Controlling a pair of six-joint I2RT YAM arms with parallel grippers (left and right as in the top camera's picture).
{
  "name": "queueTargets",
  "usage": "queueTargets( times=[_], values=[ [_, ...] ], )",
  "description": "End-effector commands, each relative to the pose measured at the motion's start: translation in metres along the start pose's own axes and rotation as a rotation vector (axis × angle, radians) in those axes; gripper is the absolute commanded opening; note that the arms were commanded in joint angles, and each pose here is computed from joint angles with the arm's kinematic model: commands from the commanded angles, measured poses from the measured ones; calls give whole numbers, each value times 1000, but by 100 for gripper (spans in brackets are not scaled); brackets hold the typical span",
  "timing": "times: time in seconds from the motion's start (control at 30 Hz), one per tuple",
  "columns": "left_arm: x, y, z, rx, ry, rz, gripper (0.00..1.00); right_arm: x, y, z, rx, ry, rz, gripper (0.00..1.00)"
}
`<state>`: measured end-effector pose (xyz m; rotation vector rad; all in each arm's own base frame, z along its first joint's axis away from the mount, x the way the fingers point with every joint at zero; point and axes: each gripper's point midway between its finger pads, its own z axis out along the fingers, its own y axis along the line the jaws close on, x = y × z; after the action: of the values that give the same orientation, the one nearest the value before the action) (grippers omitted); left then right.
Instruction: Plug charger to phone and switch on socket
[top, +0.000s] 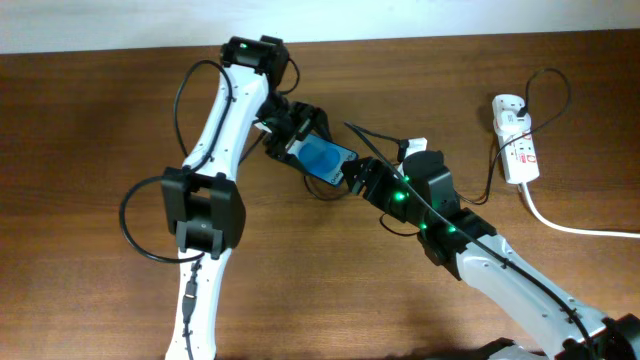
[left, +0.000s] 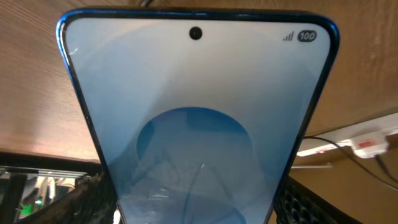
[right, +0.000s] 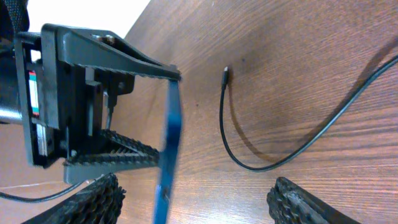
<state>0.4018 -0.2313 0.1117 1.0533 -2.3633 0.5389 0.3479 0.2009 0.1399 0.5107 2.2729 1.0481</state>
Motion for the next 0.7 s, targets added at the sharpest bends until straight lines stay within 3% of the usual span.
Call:
queueTargets(
  times=[0.0,0.07,0.17,0.43,0.5,0.53,0.57,0.67],
  values=[
    [23,-8,6,-6,-8,44,0,-7,11,3,-24,-30,4,75],
    [37,-9,16,-28,-2,59,0,-7,10,4,-21,-29,4,74],
    [51,-14,28,-36,2,90,0,-5,7,5,-9,-22,3,57],
    [62,-15,35,-49,6,71,0,5,-12,13,54,19,15,35],
    [61,-15,35,-49,5,70,0,4,-12,13,54,18,15,23],
    [61,-15,35,-48,6,70,0,4,-12,13,54,19,15,10],
    [61,-15,35,-49,5,70,0,4,-13,13,54,18,15,4],
    [60,-15,34,-47,4,69,0,7,-10,13,41,36,16,4]
  ],
)
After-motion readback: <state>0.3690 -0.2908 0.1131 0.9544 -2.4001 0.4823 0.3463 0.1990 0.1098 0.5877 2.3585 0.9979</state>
